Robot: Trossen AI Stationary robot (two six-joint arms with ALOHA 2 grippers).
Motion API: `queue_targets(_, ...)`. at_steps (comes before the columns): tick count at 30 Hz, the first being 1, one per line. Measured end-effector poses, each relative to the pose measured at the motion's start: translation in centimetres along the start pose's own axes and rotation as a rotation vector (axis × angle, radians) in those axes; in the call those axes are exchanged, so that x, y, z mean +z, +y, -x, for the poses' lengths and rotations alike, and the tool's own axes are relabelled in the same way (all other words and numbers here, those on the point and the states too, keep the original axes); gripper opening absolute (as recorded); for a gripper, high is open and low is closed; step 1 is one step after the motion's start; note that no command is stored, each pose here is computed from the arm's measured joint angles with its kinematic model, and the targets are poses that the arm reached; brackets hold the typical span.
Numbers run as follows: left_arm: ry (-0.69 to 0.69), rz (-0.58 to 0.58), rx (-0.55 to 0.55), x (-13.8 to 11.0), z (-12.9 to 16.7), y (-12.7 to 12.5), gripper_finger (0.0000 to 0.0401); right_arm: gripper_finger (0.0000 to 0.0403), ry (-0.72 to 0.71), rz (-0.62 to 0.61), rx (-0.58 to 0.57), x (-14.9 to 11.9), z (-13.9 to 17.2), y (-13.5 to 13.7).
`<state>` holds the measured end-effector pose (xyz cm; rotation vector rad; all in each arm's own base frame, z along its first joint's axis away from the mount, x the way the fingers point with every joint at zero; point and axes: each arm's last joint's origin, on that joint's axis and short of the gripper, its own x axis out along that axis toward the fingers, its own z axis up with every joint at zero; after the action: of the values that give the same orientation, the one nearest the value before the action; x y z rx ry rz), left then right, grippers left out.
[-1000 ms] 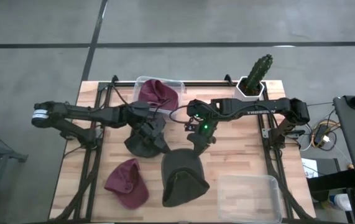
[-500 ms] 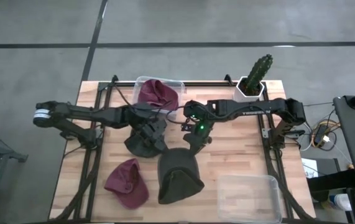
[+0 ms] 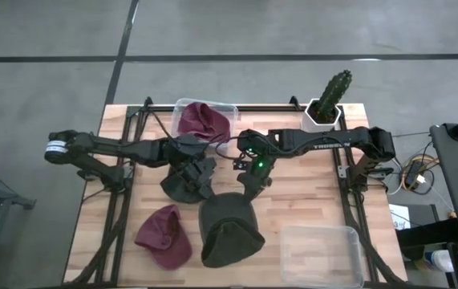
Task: Pick and place caps into container
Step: Put the bottom black cap into the bottom transparent container
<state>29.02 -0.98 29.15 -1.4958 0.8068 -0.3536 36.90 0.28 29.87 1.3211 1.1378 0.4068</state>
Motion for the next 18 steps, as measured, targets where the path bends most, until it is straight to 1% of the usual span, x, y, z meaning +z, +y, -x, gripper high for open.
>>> queue_targets(3,-0.013,-0.014,-0.003,-0.1,0.2,-0.2,0.0007,0.0025,0.002,0.018,0.01,-0.2,0.3,0.2)
queue_targets(6,-0.04,-0.039,-0.022,-0.5,0.8,-0.8,0.0006,0.0051,-0.006,0.071,0.037,-0.9,1.1,1.1)
queue_targets(12,-0.096,-0.081,-0.062,-1.8,2.4,-2.1,0.0006,0.0103,-0.019,0.147,0.095,-3.7,3.7,3.4)
queue_targets(16,-0.195,-0.086,-0.097,-2.7,3.6,-3.1,0.0005,0.0123,-0.064,0.199,0.134,-5.6,6.2,4.8)
queue_targets(18,-0.257,-0.089,-0.113,-3.3,3.9,-3.6,0.0005,0.0129,-0.092,0.206,0.145,-6.8,7.5,5.3)
